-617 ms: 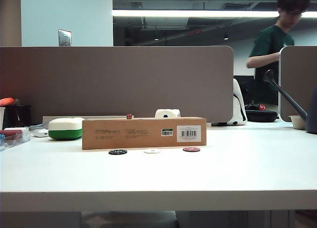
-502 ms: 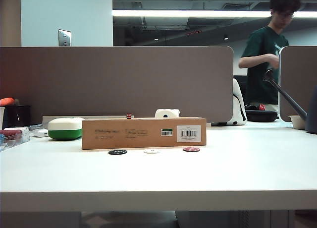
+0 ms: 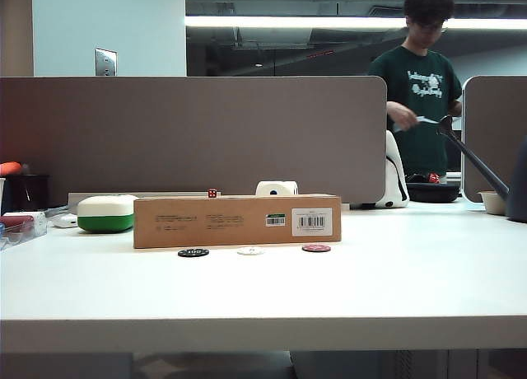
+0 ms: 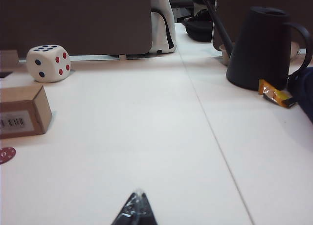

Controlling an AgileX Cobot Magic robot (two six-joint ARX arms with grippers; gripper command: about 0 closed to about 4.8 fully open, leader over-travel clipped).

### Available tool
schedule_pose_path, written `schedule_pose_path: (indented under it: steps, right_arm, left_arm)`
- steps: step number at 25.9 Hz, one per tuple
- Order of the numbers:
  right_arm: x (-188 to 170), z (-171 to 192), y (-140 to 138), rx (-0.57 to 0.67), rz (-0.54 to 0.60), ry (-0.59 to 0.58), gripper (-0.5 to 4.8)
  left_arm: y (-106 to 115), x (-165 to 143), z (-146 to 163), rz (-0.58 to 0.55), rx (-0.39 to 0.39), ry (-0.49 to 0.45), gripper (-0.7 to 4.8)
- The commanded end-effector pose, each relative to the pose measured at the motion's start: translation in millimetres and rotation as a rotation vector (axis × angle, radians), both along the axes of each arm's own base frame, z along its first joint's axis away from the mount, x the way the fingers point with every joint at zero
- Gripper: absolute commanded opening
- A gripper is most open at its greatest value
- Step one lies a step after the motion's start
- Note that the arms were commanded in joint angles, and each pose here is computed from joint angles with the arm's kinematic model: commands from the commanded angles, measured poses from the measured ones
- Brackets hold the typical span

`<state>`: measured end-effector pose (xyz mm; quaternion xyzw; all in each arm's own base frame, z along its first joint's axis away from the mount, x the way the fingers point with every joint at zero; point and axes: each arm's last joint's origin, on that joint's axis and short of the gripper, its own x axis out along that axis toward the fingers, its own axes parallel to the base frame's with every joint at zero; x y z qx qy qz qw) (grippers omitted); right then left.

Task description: Push the chip with the lowest value in the row forward next to the rectangular box.

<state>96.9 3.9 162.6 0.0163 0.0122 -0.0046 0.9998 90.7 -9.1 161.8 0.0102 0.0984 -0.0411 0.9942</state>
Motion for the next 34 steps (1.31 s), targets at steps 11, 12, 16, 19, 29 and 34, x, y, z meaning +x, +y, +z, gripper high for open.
schedule_pose_path:
  steps: [11,12,16,19,29,34]
  right_arm:
    - [0,9,3,0.625,0.109,-0.081,-0.01]
    - [0,9,4,0.624,0.134,-0.073,-0.01]
    - [-1,9,8,0.618,0.273,-0.019,-0.01]
    - [-1,8,8,0.617,0.282,-0.016,-0.01]
    - [-8,36,10,0.742,0.403,-0.057,-0.04]
    - [-22,80,5,0.751,0.308,-0.214,-0.05]
  left_arm:
    - [-61,30,40,-0.426,0.088,0.272,-0.05]
    - [-65,36,43,-0.429,0.093,0.292,-0.05]
    - [-88,77,71,-0.42,0.119,0.362,-0.05]
    - [-103,101,86,-0.431,0.118,0.376,-0.05]
    - [-122,135,89,-0.419,0.129,0.396,-0.05]
    - [-122,135,89,-0.421,0.129,0.397,-0.05]
